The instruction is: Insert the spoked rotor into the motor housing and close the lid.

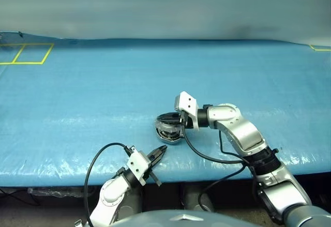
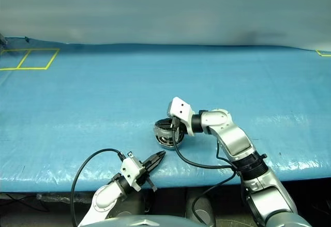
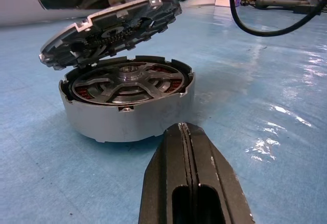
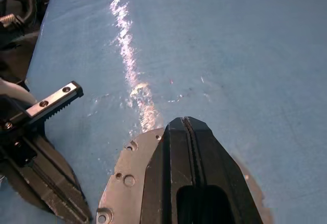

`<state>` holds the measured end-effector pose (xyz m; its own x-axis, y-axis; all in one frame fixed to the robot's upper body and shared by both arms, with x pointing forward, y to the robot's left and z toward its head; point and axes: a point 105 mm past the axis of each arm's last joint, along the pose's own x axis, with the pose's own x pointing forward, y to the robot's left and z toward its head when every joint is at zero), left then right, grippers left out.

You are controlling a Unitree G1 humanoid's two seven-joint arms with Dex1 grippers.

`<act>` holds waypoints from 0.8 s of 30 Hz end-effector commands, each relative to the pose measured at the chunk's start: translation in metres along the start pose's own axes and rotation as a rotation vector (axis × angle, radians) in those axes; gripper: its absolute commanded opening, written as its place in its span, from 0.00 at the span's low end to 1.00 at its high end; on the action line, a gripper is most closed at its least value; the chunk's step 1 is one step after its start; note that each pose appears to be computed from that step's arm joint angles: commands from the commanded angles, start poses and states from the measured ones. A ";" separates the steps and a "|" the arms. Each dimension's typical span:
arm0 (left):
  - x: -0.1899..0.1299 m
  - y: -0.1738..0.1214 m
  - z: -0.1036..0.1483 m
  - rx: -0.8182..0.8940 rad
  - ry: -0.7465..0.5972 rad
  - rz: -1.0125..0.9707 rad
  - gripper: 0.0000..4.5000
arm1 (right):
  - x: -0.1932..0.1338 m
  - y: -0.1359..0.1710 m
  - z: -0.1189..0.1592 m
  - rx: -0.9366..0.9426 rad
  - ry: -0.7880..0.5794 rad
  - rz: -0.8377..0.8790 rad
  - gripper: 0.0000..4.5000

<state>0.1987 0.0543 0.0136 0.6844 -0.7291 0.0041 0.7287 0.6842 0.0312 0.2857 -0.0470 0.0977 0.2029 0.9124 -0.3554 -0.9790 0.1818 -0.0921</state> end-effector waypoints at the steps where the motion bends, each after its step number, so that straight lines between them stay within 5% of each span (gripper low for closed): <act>1: -0.007 0.007 -0.008 -0.008 0.036 0.030 0.00 | -0.003 0.009 -0.005 0.019 0.010 0.026 0.00; 10: -0.005 0.006 -0.008 -0.020 0.036 0.004 0.00 | -0.005 0.030 -0.021 0.092 0.027 0.039 0.00; 20: -0.009 0.010 -0.001 -0.009 0.041 -0.030 0.00 | -0.025 0.026 0.037 0.274 -0.322 -0.204 0.00; 24: -0.006 0.016 0.003 0.008 0.039 -0.043 0.00 | -0.032 0.028 0.041 0.279 -0.351 -0.337 0.00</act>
<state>0.2030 0.0643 0.0154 0.6413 -0.7666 -0.0328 0.7673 0.6405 0.0321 0.2520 -0.0537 0.1319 0.4978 0.8655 -0.0551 -0.8532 0.5002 0.1478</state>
